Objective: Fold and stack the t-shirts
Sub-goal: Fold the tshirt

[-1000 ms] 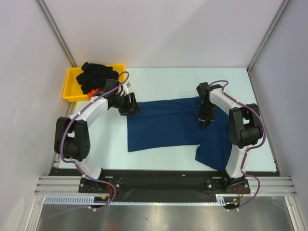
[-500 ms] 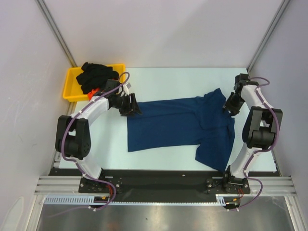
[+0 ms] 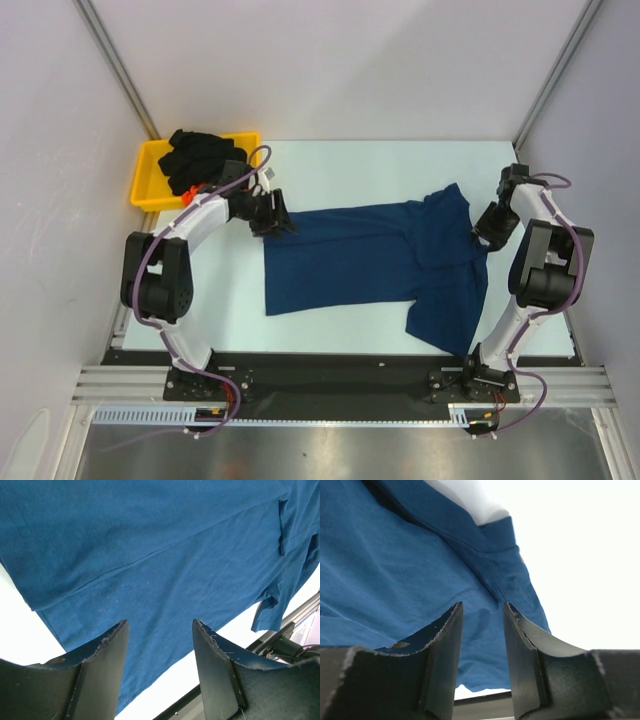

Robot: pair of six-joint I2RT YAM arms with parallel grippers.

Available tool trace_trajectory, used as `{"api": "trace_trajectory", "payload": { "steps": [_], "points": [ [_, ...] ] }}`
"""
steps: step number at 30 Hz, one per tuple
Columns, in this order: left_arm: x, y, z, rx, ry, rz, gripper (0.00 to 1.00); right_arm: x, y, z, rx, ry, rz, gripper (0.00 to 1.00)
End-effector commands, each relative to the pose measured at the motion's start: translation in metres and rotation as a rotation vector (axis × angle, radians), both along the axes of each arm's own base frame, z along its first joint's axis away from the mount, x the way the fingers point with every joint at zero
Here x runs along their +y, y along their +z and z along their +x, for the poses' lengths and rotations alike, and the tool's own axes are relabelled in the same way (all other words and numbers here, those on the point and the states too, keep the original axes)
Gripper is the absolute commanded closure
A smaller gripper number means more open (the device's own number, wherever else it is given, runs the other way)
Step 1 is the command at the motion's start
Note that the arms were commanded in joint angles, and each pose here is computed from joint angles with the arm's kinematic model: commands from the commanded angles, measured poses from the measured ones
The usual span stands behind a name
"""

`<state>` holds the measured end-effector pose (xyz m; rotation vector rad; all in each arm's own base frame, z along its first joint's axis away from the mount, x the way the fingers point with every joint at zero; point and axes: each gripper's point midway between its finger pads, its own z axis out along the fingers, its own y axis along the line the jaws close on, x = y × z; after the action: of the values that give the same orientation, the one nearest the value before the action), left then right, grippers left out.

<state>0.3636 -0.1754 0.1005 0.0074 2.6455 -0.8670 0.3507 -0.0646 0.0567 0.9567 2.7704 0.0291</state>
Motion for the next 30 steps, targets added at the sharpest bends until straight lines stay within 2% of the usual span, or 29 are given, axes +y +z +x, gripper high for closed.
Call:
{"api": "trace_trajectory", "payload": {
  "steps": [1, 9, 12, 15, 16, 19, 28, 30],
  "points": [
    [-0.002, 0.016, 0.014, -0.044, -0.007, -0.024, 0.4, 0.002, -0.011, 0.004, 0.004, 0.039, 0.013, 0.57],
    [-0.001, 0.021, 0.024, -0.06, -0.013, -0.011, 0.4, 0.003, -0.026, 0.002, 0.038, 0.059, 0.029, 0.61],
    [0.0, 0.022, 0.03, -0.066, -0.012, -0.008, 0.4, 0.002, -0.026, 0.001, 0.042, 0.061, 0.025, 0.65],
    [0.003, 0.017, 0.035, -0.054, -0.005, 0.001, 0.4, 0.0, -0.021, -0.003, 0.045, 0.058, 0.009, 0.76],
    [0.003, 0.018, 0.036, -0.053, -0.002, -0.004, 0.4, -0.001, -0.015, -0.003, 0.034, 0.055, 0.0, 0.85],
    [0.001, 0.013, 0.04, -0.044, 0.012, -0.016, 0.4, -0.007, -0.007, -0.016, 0.054, 0.041, -0.044, 1.0],
    [-0.002, 0.009, 0.049, -0.033, 0.023, -0.033, 0.4, 0.003, 0.012, -0.048, 0.029, -0.019, -0.03, 1.0],
    [-0.001, 0.008, 0.052, -0.033, 0.026, -0.033, 0.4, 0.0, 0.01, -0.045, -0.002, -0.022, -0.054, 1.0]
  ]
}}
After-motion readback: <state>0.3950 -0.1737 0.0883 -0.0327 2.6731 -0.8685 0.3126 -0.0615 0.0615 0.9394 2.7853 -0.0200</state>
